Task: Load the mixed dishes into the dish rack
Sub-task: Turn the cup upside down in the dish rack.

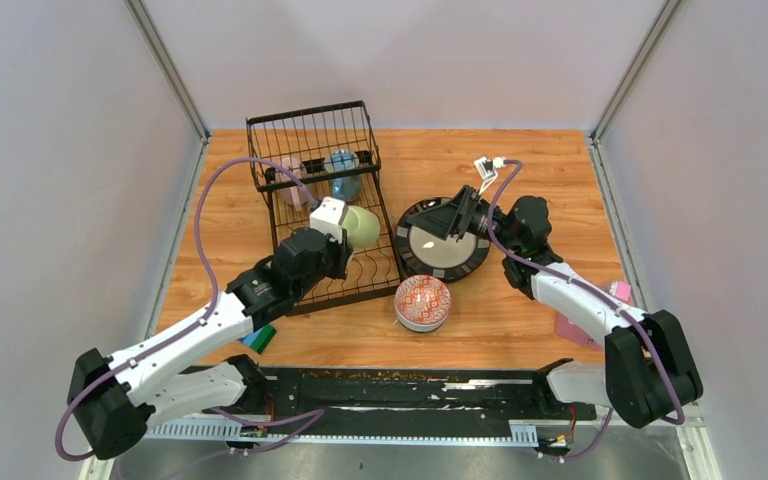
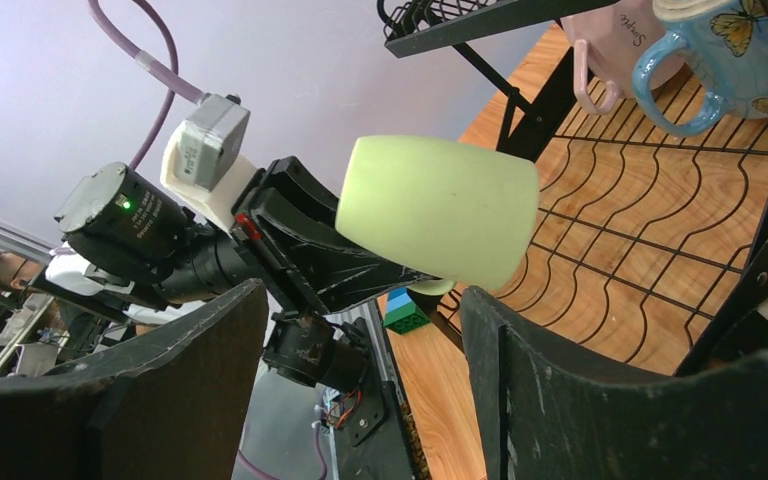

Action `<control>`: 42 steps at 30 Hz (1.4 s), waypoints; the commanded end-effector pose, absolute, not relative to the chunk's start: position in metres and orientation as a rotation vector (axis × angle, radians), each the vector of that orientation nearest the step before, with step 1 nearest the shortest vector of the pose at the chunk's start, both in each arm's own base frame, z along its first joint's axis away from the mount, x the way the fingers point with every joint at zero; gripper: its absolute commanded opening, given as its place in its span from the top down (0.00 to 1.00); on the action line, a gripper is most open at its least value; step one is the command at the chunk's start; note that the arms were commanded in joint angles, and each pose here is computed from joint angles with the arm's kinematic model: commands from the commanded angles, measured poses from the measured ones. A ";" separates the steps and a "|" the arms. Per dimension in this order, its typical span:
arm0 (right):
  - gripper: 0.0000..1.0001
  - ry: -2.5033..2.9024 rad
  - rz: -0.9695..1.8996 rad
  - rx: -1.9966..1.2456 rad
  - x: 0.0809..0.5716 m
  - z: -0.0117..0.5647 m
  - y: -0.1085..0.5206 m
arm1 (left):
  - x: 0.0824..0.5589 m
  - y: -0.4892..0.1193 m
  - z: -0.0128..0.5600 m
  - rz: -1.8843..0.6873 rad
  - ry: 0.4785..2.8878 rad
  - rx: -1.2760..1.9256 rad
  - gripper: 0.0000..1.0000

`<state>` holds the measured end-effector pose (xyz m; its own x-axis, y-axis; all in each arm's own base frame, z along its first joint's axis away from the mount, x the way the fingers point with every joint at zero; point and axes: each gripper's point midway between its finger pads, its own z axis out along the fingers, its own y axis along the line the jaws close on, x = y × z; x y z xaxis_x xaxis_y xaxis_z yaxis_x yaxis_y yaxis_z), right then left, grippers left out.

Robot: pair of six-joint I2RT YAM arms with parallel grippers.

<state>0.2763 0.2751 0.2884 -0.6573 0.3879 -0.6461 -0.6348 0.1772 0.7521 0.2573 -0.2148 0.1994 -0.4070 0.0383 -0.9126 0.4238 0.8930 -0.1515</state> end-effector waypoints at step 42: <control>0.29 1.655 1.503 -0.218 0.284 0.295 0.261 | 0.403 -0.133 0.098 0.079 2.150 -0.085 0.98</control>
